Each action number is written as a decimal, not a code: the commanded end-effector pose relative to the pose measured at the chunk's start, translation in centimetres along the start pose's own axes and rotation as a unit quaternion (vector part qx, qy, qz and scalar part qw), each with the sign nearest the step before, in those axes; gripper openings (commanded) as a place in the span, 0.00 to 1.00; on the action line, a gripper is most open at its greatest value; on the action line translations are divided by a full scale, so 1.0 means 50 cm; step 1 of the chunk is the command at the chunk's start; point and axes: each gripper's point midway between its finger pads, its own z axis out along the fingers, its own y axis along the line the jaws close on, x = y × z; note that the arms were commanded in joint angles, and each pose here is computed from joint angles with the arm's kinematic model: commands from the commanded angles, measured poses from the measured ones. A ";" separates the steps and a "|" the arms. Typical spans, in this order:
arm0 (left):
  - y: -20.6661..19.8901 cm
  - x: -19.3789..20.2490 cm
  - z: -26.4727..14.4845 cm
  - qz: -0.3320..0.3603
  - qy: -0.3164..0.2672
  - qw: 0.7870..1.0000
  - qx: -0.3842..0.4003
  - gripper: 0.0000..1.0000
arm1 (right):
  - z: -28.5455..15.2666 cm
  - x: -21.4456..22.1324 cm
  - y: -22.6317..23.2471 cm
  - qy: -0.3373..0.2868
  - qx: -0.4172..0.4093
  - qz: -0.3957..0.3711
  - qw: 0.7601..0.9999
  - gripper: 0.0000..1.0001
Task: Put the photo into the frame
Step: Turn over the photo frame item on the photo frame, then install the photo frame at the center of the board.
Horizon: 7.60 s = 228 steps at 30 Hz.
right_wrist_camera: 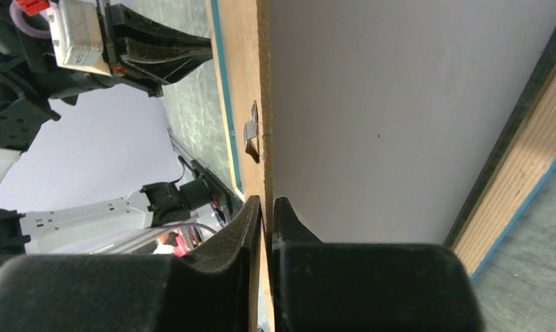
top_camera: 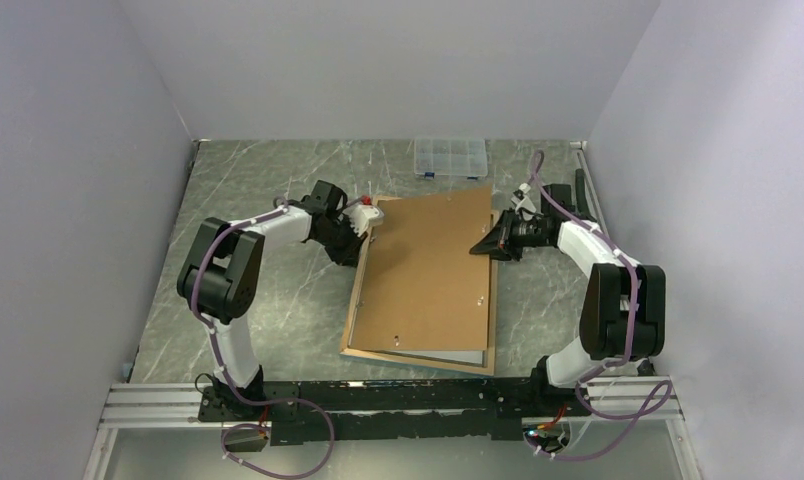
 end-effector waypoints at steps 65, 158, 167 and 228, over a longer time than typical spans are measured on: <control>-0.085 0.009 -0.104 -0.214 0.005 0.961 0.174 0.21 | 0.374 0.292 0.256 -0.028 0.017 -0.293 0.956 0.24; 0.031 -0.073 -0.034 -0.305 -0.075 0.930 0.192 0.38 | 0.403 0.052 0.268 -0.185 -0.007 -0.138 0.973 0.82; 0.022 -0.032 0.000 -0.334 -0.056 0.920 0.198 0.28 | 0.475 0.032 0.252 -0.172 -0.012 -0.102 0.980 0.79; -0.022 -0.020 0.015 -0.338 -0.031 0.916 0.213 0.12 | 0.487 0.021 0.216 -0.181 0.013 -0.102 0.978 0.66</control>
